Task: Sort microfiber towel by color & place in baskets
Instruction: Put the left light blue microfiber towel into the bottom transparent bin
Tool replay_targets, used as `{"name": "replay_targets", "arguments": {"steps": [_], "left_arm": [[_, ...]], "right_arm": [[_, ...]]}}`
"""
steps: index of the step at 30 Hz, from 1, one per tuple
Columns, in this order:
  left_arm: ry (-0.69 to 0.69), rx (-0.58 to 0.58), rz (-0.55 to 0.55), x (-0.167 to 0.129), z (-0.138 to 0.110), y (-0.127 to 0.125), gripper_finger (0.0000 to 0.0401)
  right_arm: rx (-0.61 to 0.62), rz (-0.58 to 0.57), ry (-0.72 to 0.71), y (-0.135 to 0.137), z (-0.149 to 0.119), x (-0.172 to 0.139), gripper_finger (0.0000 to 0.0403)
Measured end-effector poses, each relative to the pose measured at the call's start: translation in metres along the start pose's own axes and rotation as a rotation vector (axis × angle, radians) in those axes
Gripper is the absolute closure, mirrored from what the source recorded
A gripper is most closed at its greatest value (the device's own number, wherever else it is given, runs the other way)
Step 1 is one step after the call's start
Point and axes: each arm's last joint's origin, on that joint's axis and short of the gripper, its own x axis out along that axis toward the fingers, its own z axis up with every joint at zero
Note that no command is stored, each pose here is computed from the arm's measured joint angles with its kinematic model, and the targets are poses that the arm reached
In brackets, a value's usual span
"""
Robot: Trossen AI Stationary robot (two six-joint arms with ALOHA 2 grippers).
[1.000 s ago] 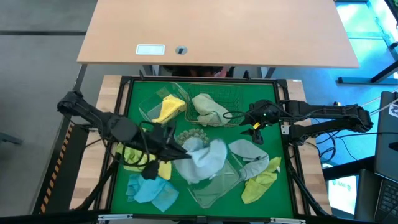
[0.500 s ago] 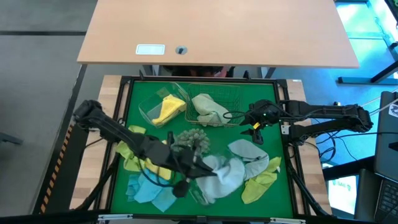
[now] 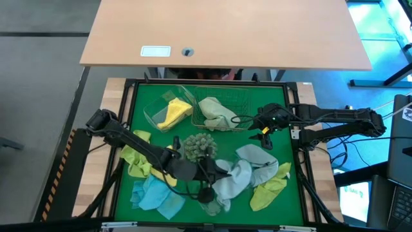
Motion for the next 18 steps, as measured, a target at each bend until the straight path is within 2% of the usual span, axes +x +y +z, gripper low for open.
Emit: {"name": "replay_targets", "arguments": {"steps": [3, 6, 15, 18], "left_arm": [[0.062, 0.021, 0.091, 0.000, -0.008, 0.005, 0.0401], [0.110, 0.046, 0.124, -0.001, -0.013, 0.008, 0.0401], [0.088, 0.045, 0.148, -0.003, -0.009, 0.009, 0.0401], [0.126, 0.046, 0.096, -0.003, -0.012, 0.008, 0.0401]], "right_arm": [[0.000, 0.000, 0.001, 0.000, 0.000, 0.000, 0.0205], [0.000, 0.000, 0.001, 0.000, 0.000, 0.000, 0.0205], [-0.001, 0.000, 0.001, 0.000, 0.000, 0.000, 0.0205], [-0.001, 0.000, 0.001, 0.000, 0.000, 0.000, 0.0205]]}}
